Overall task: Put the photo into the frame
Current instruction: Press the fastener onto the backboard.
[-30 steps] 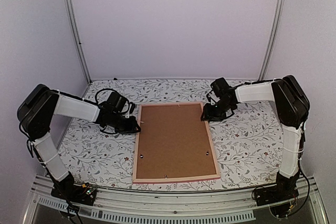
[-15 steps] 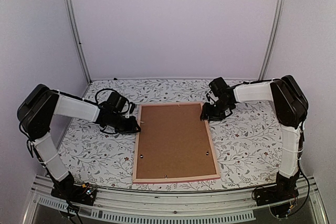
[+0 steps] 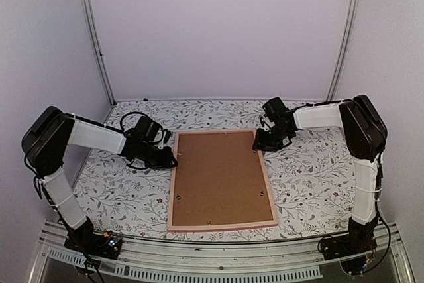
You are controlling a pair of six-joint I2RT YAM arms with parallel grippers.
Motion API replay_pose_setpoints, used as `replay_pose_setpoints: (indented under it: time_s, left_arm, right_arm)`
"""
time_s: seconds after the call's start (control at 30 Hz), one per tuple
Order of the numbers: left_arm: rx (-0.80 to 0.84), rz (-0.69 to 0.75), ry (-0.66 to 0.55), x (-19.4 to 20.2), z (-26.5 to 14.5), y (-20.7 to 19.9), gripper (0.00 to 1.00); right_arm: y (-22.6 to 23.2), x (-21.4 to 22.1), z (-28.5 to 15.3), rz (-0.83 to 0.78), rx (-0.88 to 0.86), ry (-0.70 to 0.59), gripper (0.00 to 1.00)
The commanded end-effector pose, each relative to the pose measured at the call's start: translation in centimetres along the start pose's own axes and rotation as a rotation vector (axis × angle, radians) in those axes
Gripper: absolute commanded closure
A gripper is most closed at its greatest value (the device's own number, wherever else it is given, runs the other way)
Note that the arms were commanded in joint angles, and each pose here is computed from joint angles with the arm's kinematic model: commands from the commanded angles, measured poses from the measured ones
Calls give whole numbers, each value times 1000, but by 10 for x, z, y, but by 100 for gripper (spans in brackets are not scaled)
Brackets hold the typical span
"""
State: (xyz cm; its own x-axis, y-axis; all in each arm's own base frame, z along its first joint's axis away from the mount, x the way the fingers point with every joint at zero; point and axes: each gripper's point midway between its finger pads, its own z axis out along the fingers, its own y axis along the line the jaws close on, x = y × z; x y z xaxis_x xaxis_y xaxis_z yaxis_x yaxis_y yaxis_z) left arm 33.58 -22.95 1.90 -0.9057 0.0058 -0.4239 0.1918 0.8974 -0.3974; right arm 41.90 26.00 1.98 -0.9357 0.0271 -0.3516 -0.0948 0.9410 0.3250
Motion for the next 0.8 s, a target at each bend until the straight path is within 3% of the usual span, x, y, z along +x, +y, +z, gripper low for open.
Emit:
replay_pose_setpoints:
  time_s: [0.0, 0.23, 0.77]
  left_arm:
    - [-34, 35, 22, 9, 0, 6, 80]
    - [-37, 34, 27, 10, 1, 7, 79]
    - [-44, 38, 22, 8, 0, 8, 80]
  right_arm:
    - [-18, 28, 15, -62, 74, 99, 61]
    - [-15, 27, 11, -191, 47, 127, 63]
    - [-18, 28, 12, -255, -82, 179, 73]
